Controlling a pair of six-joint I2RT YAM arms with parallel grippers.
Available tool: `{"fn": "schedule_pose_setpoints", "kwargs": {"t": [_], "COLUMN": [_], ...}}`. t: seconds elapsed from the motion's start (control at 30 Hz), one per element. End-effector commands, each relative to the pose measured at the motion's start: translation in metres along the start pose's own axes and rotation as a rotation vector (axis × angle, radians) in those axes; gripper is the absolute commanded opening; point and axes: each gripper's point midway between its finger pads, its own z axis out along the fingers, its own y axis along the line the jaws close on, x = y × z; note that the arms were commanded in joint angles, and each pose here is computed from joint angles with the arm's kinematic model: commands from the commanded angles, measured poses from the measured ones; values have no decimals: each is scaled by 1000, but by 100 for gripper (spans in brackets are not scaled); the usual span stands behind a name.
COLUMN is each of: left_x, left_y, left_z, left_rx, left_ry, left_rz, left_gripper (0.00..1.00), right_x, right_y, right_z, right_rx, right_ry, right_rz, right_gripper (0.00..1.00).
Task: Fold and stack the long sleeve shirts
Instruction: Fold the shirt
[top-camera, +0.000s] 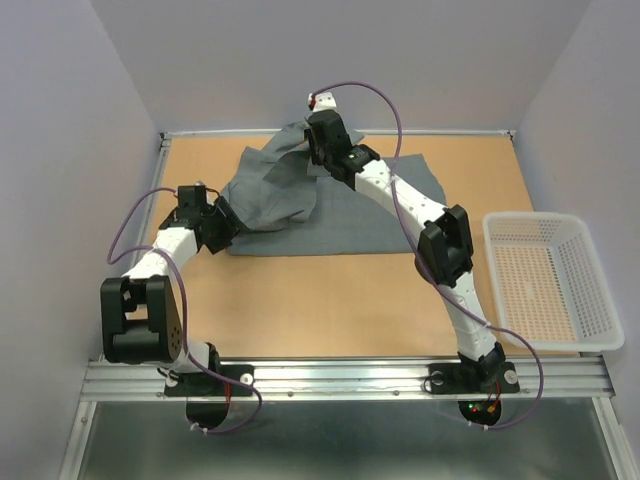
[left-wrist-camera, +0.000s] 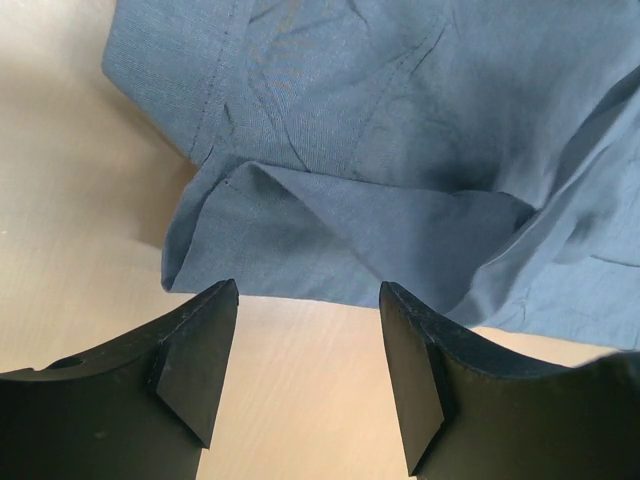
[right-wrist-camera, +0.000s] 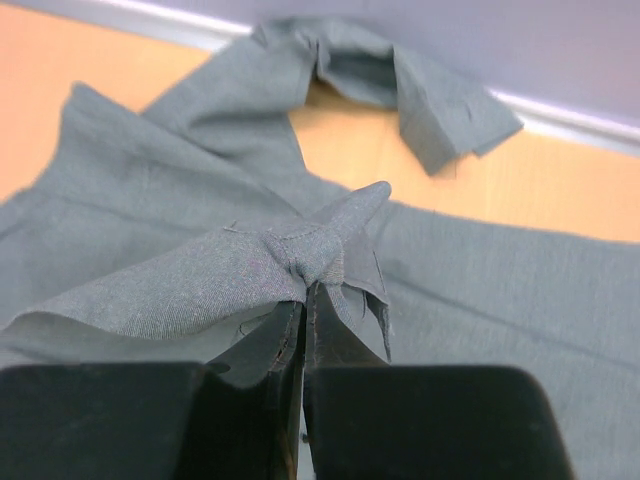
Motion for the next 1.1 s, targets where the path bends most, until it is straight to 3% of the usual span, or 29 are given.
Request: {"fn": "schedule_pose_setpoints", "kwargs": {"t": [0.0,0.23,0.53,0.7,1.07], "left_x": [-9,-11,2,18,47], "left_y": [-20,-30,-28,-12,10], "left_z": [3,21,38,50,64], "left_rx": [66,85,63,24,-14], "left_ry": [-3,37,67,97,156], "left_rz": [-11,-53,-73,-89,-152], "left_gripper": [69,69,68,68,68], "right_x": [-79,-78,-50,-12,13], "right_y": [-1,3,3,-21,-70], "right_z": [-7,-2,-17,-33,-77], "right_rx": [-5,-40,-119,-83,19], "right_ry": [-235,-275,-231,-145,-73], "right_rz": [42,-116,-404,-535,-744], "right_gripper": [3,3,8,12,14]}}
